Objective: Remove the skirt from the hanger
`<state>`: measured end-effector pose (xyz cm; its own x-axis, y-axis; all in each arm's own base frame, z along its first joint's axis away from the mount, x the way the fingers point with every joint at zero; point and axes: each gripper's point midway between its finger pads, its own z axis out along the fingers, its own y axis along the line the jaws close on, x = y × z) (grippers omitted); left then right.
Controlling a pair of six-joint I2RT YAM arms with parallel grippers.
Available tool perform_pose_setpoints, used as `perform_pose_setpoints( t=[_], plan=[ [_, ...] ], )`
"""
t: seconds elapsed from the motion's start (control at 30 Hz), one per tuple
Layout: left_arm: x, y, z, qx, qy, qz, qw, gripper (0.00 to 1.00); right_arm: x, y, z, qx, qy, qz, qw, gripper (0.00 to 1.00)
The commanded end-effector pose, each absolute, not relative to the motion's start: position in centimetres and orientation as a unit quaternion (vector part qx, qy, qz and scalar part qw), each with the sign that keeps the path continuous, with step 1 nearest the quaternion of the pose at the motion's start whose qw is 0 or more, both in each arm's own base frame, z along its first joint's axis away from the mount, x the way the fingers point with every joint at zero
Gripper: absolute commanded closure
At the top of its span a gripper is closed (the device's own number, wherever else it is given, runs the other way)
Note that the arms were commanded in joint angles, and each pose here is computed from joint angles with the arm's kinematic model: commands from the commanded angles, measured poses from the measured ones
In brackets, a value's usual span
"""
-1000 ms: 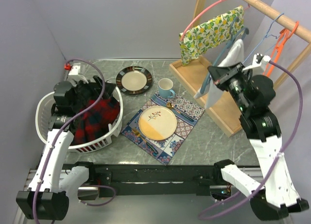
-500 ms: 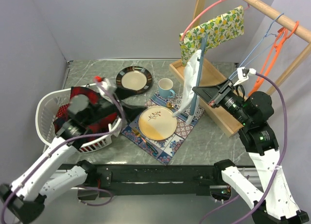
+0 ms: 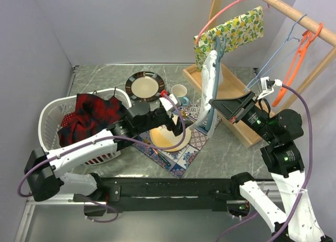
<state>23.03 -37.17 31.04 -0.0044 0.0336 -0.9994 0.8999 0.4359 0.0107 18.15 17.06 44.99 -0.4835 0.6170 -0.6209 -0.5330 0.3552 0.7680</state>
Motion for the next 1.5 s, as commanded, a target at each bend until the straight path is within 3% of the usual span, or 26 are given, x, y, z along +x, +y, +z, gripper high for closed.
perform_pose_setpoints(
  t=[0.0,0.47,0.87,0.97,1.07,1.1,1.17,1.2,1.47],
  plan=[
    [22.6,-38.7,36.7,0.39,0.527,-0.398,0.642,0.06,16.5,17.2,47.6,-0.015,0.606,0.584,0.54,1.0],
    [18.5,-39.0,37.1,0.443,0.463,-0.459,0.615,0.01,16.6,16.8,47.3,-0.008,0.603,0.576,0.552,1.0],
    [20.5,-40.3,36.3,0.421,0.49,-0.442,0.623,0.03,15.9,16.7,48.1,0.001,0.586,0.596,0.549,1.0],
    [20.7,-40.7,36.8,0.407,0.49,-0.455,0.622,0.12,15.7,16.8,48.0,0.001,0.582,0.604,0.544,1.0],
    [21.3,-40.6,37.3,0.396,0.493,-0.448,0.633,0.46,15.7,16.7,47.7,0.002,0.585,0.601,0.545,1.0],
    [21.4,-40.4,37.7,0.391,0.493,-0.444,0.638,0.66,15.8,16.7,47.5,0.002,0.588,0.597,0.546,1.0],
    [21.9,-39.9,38.0,0.38,0.498,-0.431,0.65,0.82,15.8,16.6,47.5,0.001,0.589,0.592,0.549,1.0],
    [22.0,-39.5,38.7,0.373,0.497,-0.426,0.657,0.99,15.9,16.6,47.2,0.002,0.593,0.588,0.55,1.0],
    [22.9,-35.5,43.4,0.301,0.503,-0.393,0.708,0.99,16.9,16.1,45.3,0.013,0.613,0.559,0.559,1.0]
  ],
)
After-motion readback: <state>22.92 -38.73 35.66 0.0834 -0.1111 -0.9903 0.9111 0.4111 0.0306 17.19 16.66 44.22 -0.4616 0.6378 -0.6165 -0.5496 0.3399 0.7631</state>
